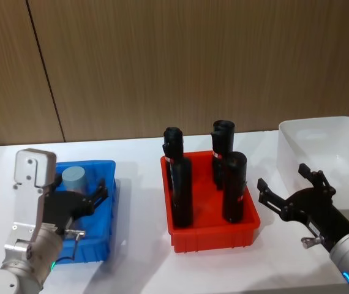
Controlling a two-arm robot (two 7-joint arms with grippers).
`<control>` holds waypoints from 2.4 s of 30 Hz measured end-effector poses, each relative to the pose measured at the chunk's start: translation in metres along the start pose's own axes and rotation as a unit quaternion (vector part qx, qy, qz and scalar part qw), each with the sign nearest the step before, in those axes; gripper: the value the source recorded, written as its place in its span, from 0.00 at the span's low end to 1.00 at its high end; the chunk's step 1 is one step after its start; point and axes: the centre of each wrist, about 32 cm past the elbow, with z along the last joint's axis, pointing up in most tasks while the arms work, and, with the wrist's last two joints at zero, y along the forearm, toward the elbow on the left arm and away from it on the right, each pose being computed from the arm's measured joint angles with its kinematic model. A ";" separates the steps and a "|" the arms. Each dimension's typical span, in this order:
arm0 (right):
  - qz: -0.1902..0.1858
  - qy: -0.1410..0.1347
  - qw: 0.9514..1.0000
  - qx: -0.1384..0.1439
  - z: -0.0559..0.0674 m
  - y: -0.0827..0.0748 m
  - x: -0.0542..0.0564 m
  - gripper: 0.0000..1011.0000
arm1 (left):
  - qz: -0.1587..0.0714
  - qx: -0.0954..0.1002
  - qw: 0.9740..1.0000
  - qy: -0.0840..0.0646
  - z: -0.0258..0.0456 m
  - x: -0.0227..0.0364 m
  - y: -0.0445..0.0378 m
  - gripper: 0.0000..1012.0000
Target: Pick the cotton swabs from the blue box and place them into the white box.
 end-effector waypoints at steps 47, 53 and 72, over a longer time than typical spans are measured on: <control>0.000 0.000 1.000 0.000 0.000 0.000 0.000 0.99 | 0.024 0.078 0.996 0.029 -0.0353 0.0500 -0.0174 0.99; 0.000 0.000 1.000 0.000 0.000 0.000 0.000 0.99 | 0.012 0.085 0.996 0.034 -0.0407 0.0549 -0.0222 0.99; 0.000 0.000 1.000 0.000 0.000 0.000 0.000 0.99 | -0.008 0.092 0.995 0.042 -0.0508 0.0624 -0.0324 0.99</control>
